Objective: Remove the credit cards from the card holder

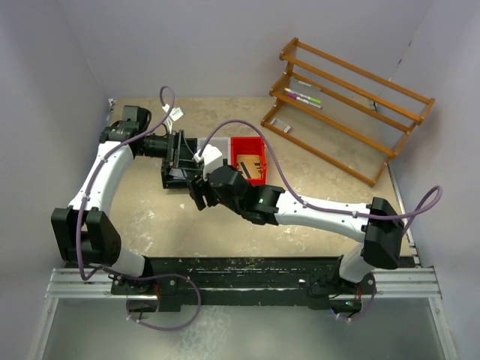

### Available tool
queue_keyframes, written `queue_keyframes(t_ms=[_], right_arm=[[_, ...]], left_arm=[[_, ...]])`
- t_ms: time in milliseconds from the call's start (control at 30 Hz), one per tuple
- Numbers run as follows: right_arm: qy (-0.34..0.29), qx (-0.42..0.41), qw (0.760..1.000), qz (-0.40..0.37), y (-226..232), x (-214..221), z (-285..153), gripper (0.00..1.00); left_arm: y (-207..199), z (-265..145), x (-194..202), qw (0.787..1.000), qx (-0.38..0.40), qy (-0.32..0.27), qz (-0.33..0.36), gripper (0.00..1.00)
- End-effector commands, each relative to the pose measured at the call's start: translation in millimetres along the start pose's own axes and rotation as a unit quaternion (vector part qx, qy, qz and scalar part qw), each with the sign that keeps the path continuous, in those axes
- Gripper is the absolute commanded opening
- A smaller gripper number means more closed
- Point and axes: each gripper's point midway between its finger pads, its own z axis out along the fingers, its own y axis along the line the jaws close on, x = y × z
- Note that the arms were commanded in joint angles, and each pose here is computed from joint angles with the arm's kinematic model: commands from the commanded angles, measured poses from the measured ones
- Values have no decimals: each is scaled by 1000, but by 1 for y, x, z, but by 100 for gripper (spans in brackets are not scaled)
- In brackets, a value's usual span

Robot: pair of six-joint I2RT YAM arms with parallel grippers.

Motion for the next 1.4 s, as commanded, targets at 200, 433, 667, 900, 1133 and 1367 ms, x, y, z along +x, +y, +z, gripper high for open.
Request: queue_keyframes(t_ms=[200,433,667,900,1133,1367], right_arm=[[-75,-38,996,15,8,-62,-7,51],[-75,-62,995,33,9,-65,-17,69],[-63,-210,968,124,5,-67,-49,87],[-41,-351,918,181,15,-54,-68,88],[-32,-445,864,236,24,-49,-76,79],[-57,-476,842,249,32,-69,-76,65]], left_arm=[[-44,-8,1,998,69,-10,6,56],[-41,-10,2,999,45,-13,17,13],[-46,-12,5,998,47,-9,26,0],[-79,-20,4,993,106,-19,47,0],[-106,-28,7,986,142,-29,78,1],[-103,-27,7,988,127,-30,85,2]])
